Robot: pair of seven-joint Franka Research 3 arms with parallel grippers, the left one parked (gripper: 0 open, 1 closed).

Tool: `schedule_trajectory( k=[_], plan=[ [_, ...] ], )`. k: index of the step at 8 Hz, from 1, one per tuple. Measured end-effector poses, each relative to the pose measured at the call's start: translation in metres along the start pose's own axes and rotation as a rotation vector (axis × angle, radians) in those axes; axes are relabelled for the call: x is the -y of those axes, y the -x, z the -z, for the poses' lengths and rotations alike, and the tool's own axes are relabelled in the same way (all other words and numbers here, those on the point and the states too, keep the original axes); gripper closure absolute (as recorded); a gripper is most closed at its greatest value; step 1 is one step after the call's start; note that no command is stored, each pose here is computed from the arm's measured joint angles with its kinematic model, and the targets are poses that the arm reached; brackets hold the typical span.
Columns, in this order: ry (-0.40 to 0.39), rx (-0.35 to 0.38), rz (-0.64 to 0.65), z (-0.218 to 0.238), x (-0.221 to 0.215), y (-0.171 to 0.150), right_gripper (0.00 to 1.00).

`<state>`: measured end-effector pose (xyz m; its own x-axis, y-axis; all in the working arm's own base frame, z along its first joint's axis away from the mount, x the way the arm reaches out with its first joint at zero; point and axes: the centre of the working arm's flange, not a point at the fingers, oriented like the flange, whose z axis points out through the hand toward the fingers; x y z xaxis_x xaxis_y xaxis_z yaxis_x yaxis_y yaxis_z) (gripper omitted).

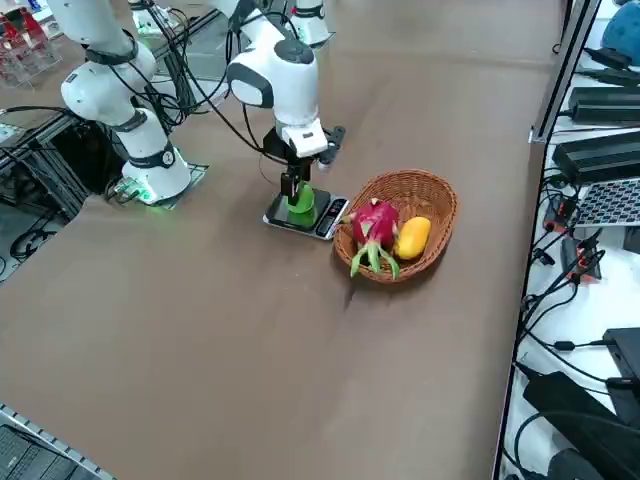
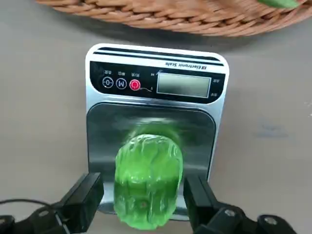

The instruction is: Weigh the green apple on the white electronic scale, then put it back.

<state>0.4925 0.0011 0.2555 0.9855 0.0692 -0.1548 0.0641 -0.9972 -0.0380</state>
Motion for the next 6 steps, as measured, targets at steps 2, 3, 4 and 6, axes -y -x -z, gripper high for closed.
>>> schedule_trajectory(
  k=[2, 3, 4, 6],
  plan=[
    [0.000, 0.011, 0.002, -0.010, 0.000, -0.001, 0.00],
    [0.001, 0.011, 0.003, -0.013, -0.001, -0.002, 0.01],
    [0.002, 0.008, 0.003, -0.015, -0.001, -0.003, 0.02],
    [0.003, 0.007, 0.003, -0.020, -0.001, -0.004, 0.09]
  ],
)
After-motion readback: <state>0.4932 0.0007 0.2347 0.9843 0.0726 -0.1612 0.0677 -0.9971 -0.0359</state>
